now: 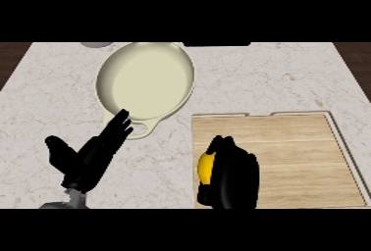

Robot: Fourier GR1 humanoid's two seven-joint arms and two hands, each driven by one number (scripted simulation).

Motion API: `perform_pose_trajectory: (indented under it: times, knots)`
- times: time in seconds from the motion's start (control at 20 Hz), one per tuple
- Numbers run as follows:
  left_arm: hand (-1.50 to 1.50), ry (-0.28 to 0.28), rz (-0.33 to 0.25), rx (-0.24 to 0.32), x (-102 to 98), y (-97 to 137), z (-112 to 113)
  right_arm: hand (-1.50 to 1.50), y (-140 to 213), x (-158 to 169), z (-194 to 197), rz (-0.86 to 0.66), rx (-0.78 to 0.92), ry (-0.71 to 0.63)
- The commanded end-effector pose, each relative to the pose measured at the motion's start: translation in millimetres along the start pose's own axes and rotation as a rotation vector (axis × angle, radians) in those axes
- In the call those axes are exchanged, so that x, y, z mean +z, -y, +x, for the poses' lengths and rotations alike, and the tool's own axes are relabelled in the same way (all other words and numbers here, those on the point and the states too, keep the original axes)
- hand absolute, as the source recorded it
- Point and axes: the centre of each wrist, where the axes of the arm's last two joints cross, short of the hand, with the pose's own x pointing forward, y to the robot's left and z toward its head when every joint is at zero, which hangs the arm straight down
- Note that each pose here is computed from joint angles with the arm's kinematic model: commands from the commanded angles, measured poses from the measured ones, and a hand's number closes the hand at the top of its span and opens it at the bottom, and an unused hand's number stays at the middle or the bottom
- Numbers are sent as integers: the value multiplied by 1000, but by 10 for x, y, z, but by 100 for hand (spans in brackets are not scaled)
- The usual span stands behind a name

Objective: Pick the lemon from the tray and place it in the pot

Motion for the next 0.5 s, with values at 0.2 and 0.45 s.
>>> perform_pose_trajectory:
  times: [0.2, 0.45]
  knots:
    - [0, -8, -13, 10, 49, 6, -54, 150, 625, 266, 260, -242, -44, -70]
    - [0, -6, -37, -9, -25, 60, -10, 150, 1003, 260, 391, -308, -194, 19]
